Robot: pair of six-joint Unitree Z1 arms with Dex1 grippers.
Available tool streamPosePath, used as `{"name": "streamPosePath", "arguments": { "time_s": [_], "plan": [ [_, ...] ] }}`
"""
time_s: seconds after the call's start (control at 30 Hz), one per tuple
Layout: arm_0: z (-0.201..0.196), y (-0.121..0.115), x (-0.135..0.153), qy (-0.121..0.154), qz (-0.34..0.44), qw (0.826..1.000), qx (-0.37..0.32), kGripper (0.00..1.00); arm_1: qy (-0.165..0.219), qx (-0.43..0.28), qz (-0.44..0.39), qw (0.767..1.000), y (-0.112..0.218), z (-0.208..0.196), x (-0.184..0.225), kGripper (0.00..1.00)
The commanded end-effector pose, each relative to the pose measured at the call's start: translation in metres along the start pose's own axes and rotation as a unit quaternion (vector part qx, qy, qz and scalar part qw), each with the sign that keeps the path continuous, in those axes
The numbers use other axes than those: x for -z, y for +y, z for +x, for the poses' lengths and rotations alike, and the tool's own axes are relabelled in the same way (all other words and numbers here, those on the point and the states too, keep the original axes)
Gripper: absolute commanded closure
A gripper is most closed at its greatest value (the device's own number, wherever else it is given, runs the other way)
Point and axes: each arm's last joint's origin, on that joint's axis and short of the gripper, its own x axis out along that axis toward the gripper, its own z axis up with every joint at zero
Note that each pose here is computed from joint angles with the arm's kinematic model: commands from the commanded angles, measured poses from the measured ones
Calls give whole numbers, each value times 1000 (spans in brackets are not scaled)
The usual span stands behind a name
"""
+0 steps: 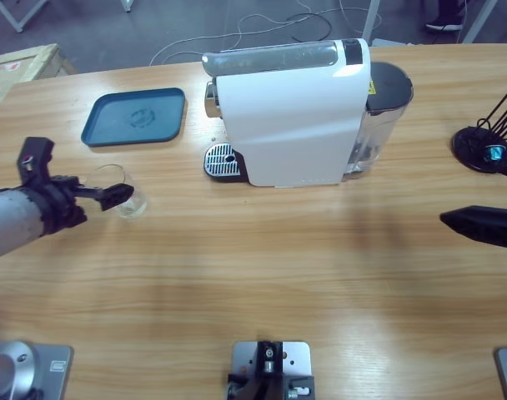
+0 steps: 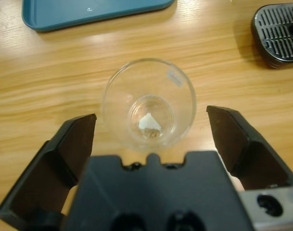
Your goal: Pour coffee
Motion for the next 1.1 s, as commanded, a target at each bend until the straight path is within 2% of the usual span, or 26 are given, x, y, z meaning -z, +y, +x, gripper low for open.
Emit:
{"name": "streamPosePath", "arguments": {
  "time_s": [0.03, 0.17, 0.23, 0.27, 0.33, 0.37, 0.43, 0.47, 0.57, 0.6, 0.7, 0.8, 0.83, 0.93, 1.03, 1.1],
  "plan": [
    [27, -10, 12, 21, 16, 999, -33, 9, 11, 9, 9, 1000, -18, -16, 32, 0],
    [36, -13, 13, 19, 15, 999, -48, 10, 18, 11, 11, 1000, -20, -17, 35, 0],
    [41, -14, 14, 17, 13, 998, -54, 46, 21, 12, 10, 1000, -20, -19, 34, 0],
    [42, -15, 16, 16, 9, 998, -54, 123, 23, 13, 10, 1000, -20, -19, 34, 0],
    [43, -14, 17, 10, 6, 999, -52, 360, 25, 13, 10, 1000, -21, -20, 35, 0],
    [44, -15, 18, 7, 4, 999, -49, 444, 25, 12, 11, 1000, -21, -21, 35, 0],
    [45, -14, 21, 1, 2, 999, -47, 452, 21, 9, 14, 1000, -22, -23, 36, 0],
    [46, -12, 23, -8, -2, 999, -48, 514, 20, 8, 15, 1000, -22, -25, 36, 0],
    [49, -12, 26, -16, 7, 999, -48, 959, 23, 8, 14, 1000, -23, -26, 37, 0],
    [48, -11, 27, -21, 6, 999, -46, 1000, 24, 8, 14, 1000, -23, -27, 38, 0],
    [37, -7, 27, -49, 29, 998, -22, 1000, 24, 10, 14, 1000, -23, -28, 37, 0],
    [20, -5, 12, -73, 112, 989, 70, 1000, 36, 17, 6, 999, -21, -31, 30, 0],
    [14, -2, 5, -85, 141, 980, 107, 1000, 38, 18, 1, 999, -20, -32, 26, 0],
    [6, 9, -12, -130, 239, 939, 208, 1000, 41, 19, -11, 999, -18, -39, 19, 0],
    [21, 24, -23, -143, 294, 907, 266, 1000, 43, 20, -18, 999, -20, -41, 20, 0],
    [46, 30, -33, -140, 306, 890, 308, 1000, 39, 17, -20, 999, -20, -44, 20, 0]
  ]
}}
